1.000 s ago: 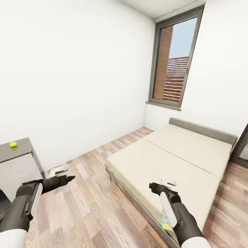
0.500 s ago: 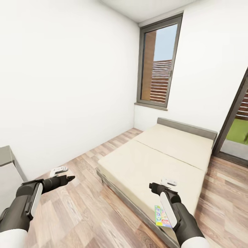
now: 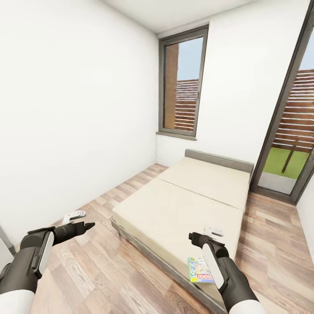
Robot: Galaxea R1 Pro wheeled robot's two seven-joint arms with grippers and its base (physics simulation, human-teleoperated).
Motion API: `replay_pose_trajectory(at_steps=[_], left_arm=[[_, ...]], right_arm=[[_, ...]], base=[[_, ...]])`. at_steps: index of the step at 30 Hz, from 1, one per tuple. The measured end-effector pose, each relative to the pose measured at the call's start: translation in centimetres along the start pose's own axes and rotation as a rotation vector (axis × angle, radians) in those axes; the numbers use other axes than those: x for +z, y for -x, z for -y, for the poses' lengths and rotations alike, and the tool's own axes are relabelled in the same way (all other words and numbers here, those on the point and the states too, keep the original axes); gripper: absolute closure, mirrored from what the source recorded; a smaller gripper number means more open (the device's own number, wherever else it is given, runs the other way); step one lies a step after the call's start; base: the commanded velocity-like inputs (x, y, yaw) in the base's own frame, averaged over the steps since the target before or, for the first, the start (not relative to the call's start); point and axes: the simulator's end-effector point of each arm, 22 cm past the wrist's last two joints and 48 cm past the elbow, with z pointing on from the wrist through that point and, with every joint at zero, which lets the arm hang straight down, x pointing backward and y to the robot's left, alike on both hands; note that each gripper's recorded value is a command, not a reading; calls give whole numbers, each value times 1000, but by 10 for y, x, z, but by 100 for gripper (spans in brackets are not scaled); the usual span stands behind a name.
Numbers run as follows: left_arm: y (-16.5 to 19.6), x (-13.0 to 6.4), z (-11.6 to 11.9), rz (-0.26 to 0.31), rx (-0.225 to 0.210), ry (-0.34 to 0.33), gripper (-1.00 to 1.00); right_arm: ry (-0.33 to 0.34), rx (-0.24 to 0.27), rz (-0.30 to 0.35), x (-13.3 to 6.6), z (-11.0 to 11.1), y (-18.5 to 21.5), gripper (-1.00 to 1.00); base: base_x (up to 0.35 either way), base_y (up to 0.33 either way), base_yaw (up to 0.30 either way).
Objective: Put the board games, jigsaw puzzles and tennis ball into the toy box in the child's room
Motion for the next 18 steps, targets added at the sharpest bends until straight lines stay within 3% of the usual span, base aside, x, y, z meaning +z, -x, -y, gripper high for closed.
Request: replay_pose_trajectory(at_steps=[7, 18], left_arm=[[2, -2, 1, 5, 0, -1, -100], [0, 0, 0, 0, 1, 0, -100]], right_arm=[[-2, -2, 8, -2, 0, 3, -100], [0, 1, 33, -1, -4, 7, -100]], base=[[0, 148, -152], [0, 34, -21]])
